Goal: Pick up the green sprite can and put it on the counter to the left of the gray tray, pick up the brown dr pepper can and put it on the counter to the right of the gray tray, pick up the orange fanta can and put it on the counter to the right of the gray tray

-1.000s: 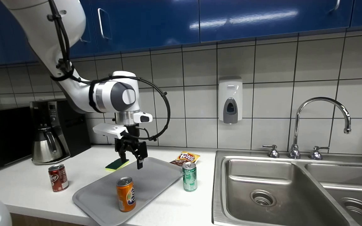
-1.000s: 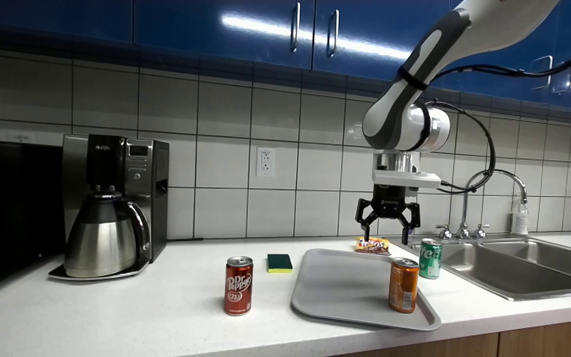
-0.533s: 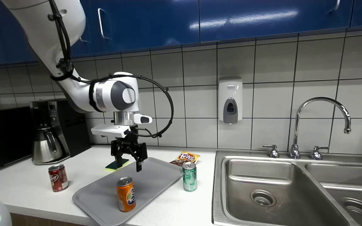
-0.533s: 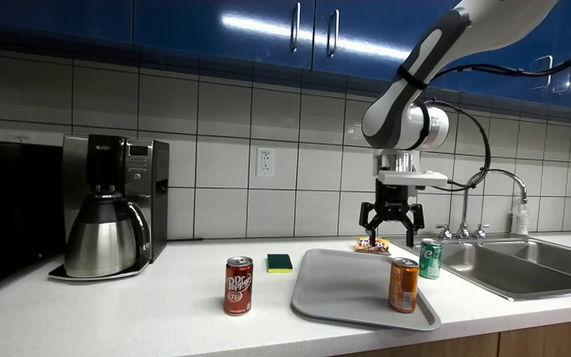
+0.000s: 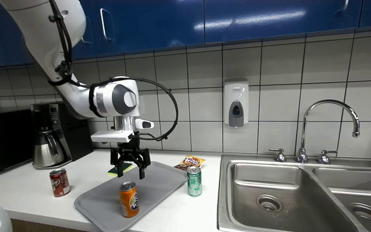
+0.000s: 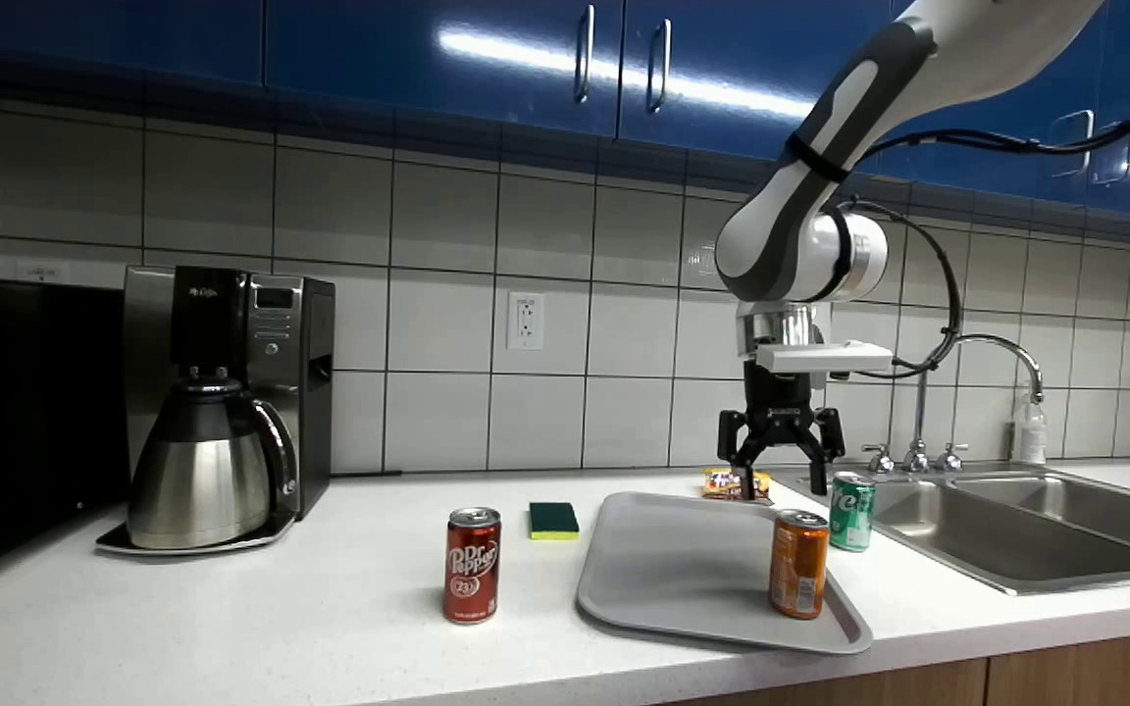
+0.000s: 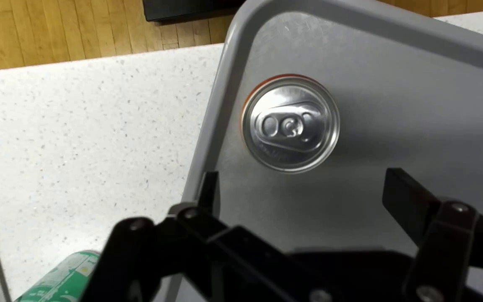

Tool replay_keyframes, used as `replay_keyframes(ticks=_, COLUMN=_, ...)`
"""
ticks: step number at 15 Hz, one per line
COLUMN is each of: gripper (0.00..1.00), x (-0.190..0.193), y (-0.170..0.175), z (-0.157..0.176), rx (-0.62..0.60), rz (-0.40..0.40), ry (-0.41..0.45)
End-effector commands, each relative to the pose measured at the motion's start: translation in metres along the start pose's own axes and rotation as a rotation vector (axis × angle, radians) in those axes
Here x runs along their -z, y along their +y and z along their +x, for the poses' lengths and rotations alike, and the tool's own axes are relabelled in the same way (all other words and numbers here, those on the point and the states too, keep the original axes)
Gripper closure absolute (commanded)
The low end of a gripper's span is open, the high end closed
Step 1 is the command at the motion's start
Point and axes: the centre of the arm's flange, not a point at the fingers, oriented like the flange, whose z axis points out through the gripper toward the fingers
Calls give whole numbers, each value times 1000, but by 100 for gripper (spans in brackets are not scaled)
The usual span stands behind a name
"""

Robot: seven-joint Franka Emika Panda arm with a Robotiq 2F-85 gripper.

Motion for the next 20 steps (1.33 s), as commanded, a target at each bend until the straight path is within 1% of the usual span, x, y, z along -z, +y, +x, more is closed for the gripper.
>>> replay_keyframes(ticks=1, gripper=0, x=-3, y=-3, z=-10, rx=52, rz=-34, ry=14)
replay_keyframes(ticks=4, gripper=0, x=-8, y=-5, z=-14, rx=73, rz=-45, ry=17)
replay_keyframes(ticks=15, gripper=0, x=-27, y=-7, z=-30, rx=82, rz=-27, ry=37)
replay_keyframes(ticks=20, gripper=0, x=-38, y=-6, z=-37, rx=79, rz=-24, ry=13)
